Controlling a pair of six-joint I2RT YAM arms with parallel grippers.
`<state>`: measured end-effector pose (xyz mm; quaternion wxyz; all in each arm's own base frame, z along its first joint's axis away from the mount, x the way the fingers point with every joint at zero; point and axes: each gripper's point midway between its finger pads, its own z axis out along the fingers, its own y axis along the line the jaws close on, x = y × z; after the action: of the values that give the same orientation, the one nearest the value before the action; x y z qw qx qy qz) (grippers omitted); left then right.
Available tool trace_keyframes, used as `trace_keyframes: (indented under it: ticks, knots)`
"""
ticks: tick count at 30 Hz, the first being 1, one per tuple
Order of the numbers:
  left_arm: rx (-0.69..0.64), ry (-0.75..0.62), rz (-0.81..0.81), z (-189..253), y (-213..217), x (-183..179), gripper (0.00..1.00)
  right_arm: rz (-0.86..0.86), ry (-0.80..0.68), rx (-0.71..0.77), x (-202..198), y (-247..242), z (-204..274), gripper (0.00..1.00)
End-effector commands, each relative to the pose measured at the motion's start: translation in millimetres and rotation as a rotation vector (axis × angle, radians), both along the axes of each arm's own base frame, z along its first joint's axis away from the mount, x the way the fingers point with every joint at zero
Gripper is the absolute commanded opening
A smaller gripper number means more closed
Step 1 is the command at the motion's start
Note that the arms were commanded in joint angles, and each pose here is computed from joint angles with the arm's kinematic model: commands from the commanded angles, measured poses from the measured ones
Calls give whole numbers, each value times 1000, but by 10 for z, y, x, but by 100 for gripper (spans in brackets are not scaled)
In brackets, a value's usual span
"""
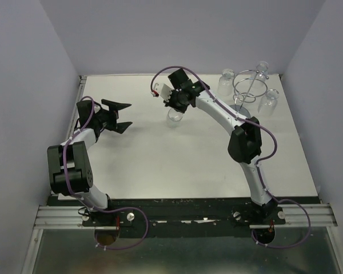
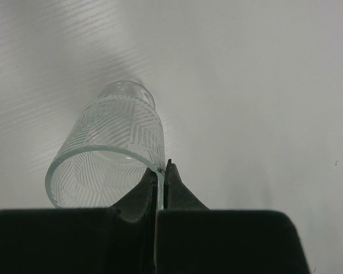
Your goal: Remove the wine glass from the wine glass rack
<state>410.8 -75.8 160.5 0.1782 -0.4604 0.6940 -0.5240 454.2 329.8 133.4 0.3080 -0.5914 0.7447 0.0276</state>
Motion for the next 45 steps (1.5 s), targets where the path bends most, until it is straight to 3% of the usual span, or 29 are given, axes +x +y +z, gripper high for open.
trace_keyframes:
  ticks: [1, 8, 14, 16, 25, 28, 32, 37, 42, 45]
  knots:
    - [23, 16, 34, -49, 85, 101, 99, 6, 13, 59, 39, 75, 86, 1]
    - [27, 27, 44, -100, 102, 128, 99, -3, 13, 53, 104, 49, -5, 4]
    - [27, 31, 47, -117, 106, 134, 99, -31, -9, 76, 182, 88, -1, 38]
    - [27, 32, 48, -122, 109, 138, 99, -47, -19, 82, 211, 90, 11, 44]
    - [30, 18, 56, -97, 120, 160, 99, -69, -41, 97, 247, 91, 114, 47]
    - [38, 9, 63, -81, 135, 188, 99, -83, -54, 110, 245, 77, 251, 48]
    - [55, -7, 56, -54, 147, 234, 99, -117, -66, 133, 204, 32, 497, 60]
    - [89, -37, 44, 23, 202, 290, 99, -158, -86, 175, 111, -47, 830, 65]
    - [147, -132, 14, 249, 230, 391, 99, -263, -152, 249, 72, -178, 1312, 83]
    - [214, -203, -9, 452, 262, 481, 99, -305, -171, 324, -17, -273, 1638, 89]
